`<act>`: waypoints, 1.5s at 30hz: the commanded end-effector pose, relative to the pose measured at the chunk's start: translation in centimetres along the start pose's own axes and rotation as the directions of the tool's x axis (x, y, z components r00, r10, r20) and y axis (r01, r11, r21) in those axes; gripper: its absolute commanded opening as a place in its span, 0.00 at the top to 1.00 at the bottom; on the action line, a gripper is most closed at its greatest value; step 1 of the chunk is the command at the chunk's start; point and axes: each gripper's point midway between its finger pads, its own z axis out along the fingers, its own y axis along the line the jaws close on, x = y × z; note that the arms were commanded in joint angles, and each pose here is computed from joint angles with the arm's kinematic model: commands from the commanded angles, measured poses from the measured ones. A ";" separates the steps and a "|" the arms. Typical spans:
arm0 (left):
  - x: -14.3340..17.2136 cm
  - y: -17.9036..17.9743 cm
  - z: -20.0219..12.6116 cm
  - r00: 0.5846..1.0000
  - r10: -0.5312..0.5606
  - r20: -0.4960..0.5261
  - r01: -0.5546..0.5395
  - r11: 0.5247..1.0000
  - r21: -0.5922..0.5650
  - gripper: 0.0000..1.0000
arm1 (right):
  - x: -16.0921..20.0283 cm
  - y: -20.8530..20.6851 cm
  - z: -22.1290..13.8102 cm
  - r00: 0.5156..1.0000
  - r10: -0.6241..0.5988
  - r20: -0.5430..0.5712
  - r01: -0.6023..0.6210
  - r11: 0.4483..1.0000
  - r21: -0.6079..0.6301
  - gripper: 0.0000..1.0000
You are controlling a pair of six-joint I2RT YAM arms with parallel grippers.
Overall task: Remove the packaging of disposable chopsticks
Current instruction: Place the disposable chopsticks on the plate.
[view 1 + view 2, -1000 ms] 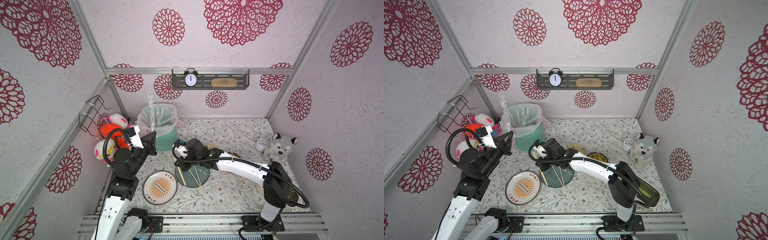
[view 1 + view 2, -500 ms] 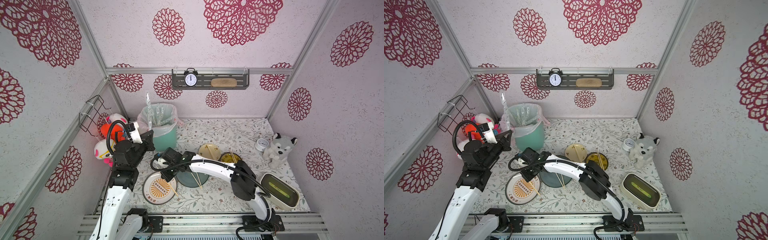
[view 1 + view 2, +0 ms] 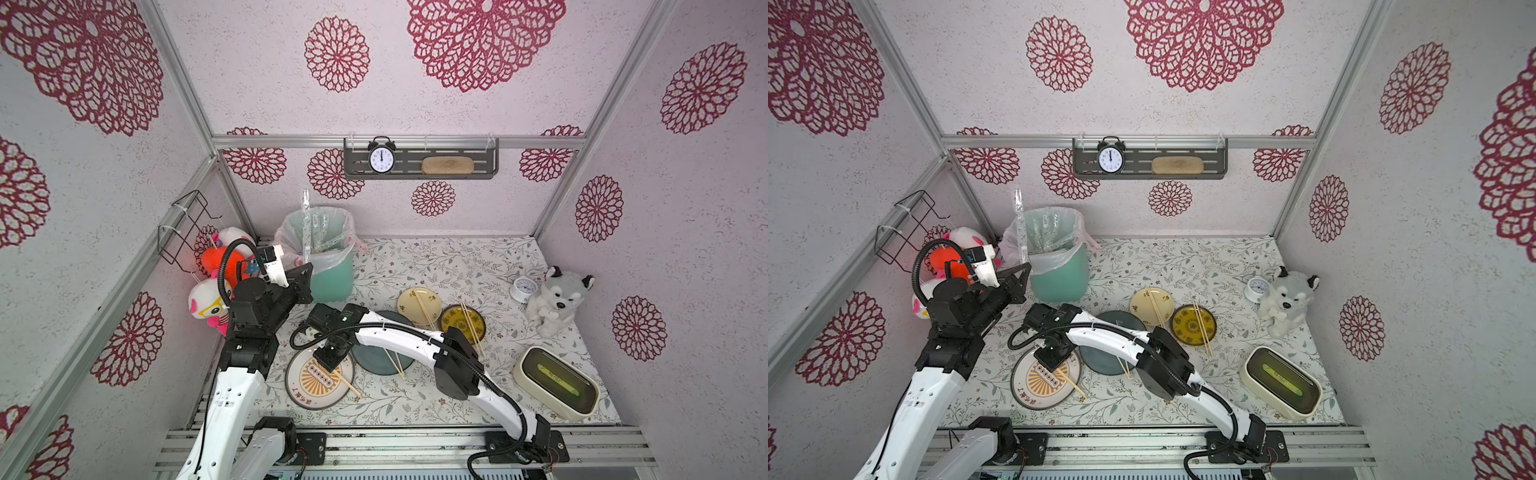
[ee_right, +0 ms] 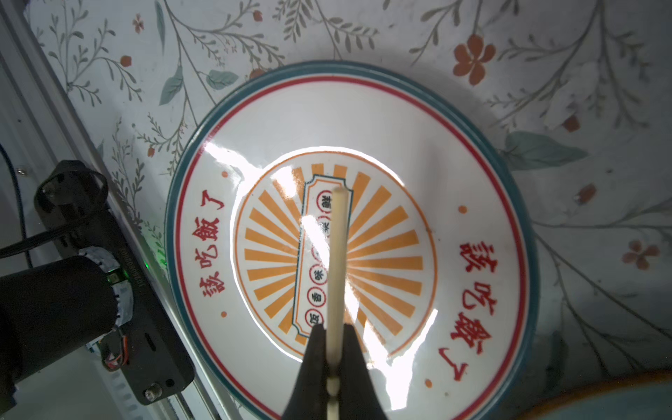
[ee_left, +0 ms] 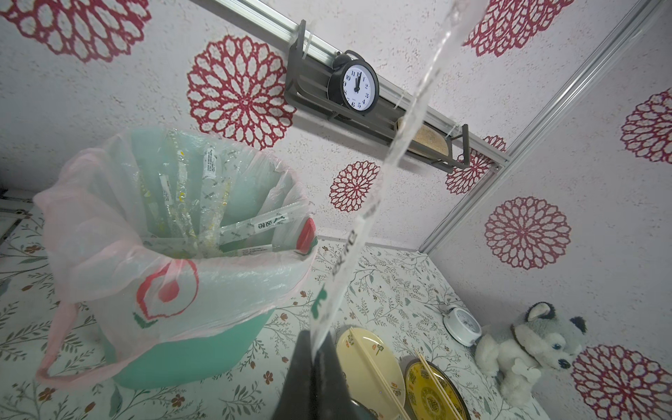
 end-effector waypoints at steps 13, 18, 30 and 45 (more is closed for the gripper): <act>-0.3 -0.7 0.1 1.000 0.011 -0.001 -0.011 0.999 0.042 1.00 | -0.7 -1.3 1.2 1.000 0.006 0.021 -0.007 0.998 0.066 1.00; -0.3 -0.8 0.0 1.000 0.012 -0.001 -0.012 0.999 0.050 1.00 | -0.4 -1.9 2.0 1.000 0.020 0.014 -0.021 0.995 0.093 1.00; -0.2 -1.1 0.0 1.000 0.018 -0.002 -0.018 0.997 0.069 1.00 | -1.3 -1.6 0.7 0.999 0.019 0.045 -0.023 0.995 0.092 0.98; -0.1 -1.1 -0.4 1.000 0.027 0.000 -0.027 0.997 0.068 1.00 | -1.7 -0.7 -1.6 0.998 0.002 0.067 -0.007 0.997 0.081 1.00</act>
